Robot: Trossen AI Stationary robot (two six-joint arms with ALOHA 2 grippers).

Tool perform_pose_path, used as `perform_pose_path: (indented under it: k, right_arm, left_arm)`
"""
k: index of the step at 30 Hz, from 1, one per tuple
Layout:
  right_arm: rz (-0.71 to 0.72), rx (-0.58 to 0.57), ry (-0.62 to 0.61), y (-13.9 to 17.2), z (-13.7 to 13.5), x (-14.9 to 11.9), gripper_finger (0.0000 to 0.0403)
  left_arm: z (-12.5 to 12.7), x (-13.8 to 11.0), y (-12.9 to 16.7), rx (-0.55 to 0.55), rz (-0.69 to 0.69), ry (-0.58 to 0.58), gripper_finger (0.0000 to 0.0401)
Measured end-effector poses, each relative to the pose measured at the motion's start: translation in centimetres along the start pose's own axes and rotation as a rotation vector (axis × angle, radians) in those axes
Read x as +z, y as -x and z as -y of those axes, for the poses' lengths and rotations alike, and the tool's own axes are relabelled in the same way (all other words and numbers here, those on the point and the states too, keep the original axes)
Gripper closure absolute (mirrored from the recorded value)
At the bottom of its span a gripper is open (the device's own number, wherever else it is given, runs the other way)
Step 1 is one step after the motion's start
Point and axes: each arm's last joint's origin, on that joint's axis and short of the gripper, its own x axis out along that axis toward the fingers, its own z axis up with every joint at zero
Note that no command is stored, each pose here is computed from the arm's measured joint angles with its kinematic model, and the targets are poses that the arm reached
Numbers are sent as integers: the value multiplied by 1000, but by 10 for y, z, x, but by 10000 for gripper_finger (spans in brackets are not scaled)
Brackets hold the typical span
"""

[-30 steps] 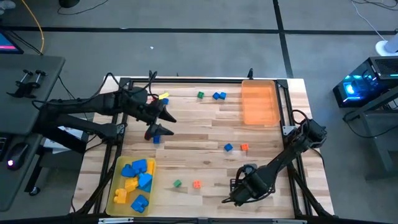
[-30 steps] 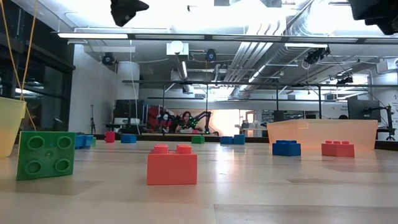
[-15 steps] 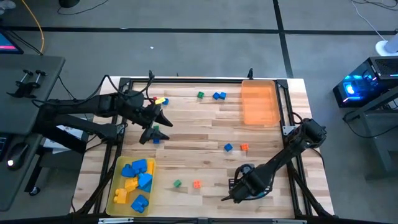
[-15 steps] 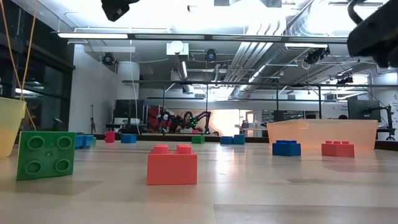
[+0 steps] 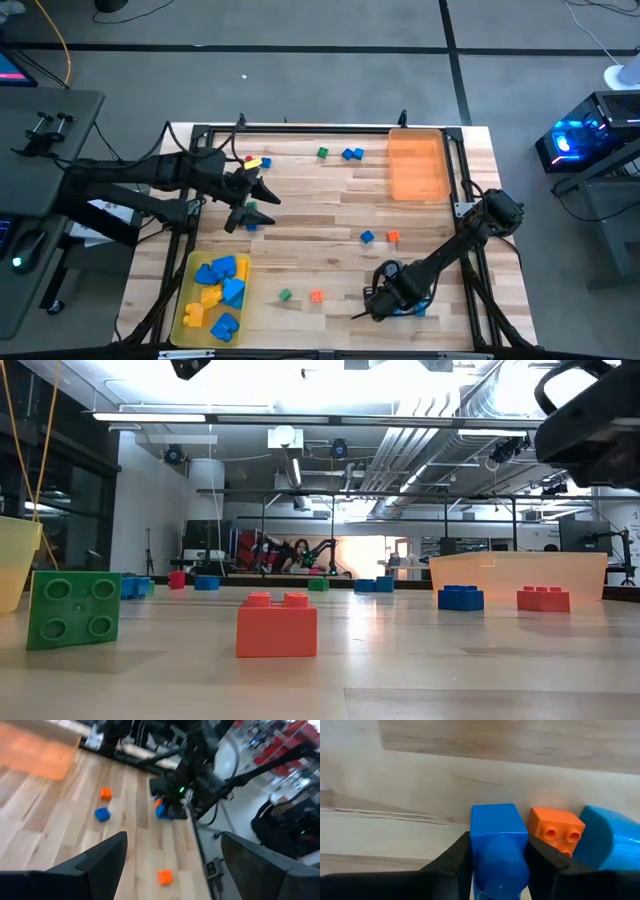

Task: Sort blocks by size
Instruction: Put the large blue game piece into the yellow bin

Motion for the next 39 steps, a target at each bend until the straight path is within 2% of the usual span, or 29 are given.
perform_pose_path:
  k: [5, 9, 11, 15, 18, 21, 26, 31, 39]
  right_arm:
    - [73, 102, 66, 27, -15, 1, 274]
    - [264, 286, 171, 65, -41, 18, 274]
    - [375, 402, 233, 82, -60, 32, 274]
    - [525, 713, 337, 109, -106, 69, 274]
    - [607, 925, 412, 121, -138, 96, 274]
    - [617, 1057, 489, 118, -164, 112, 274]
    - [583, 1117, 583, 102, -204, 124, 274]
    - [536, 1179, 680, 89, -244, 123, 274]
    - [493, 1282, 724, 72, -289, 117, 270]
  left_arm:
    - [19, 25, 27, -131, 138, -35, 94]
    - [43, 53, 71, -199, 305, -95, 94]
    - [52, 62, 93, -212, 381, -130, 94]
    - [64, 69, 130, -211, 507, -179, 94]
    - [66, 66, 144, -176, 558, -147, 94]
    - [64, 63, 148, -134, 560, -99, 94]
    - [63, 62, 149, -110, 565, -58, 94]
    - [62, 62, 145, -100, 546, -52, 94]
    - [59, 60, 142, -80, 513, -16, 94]
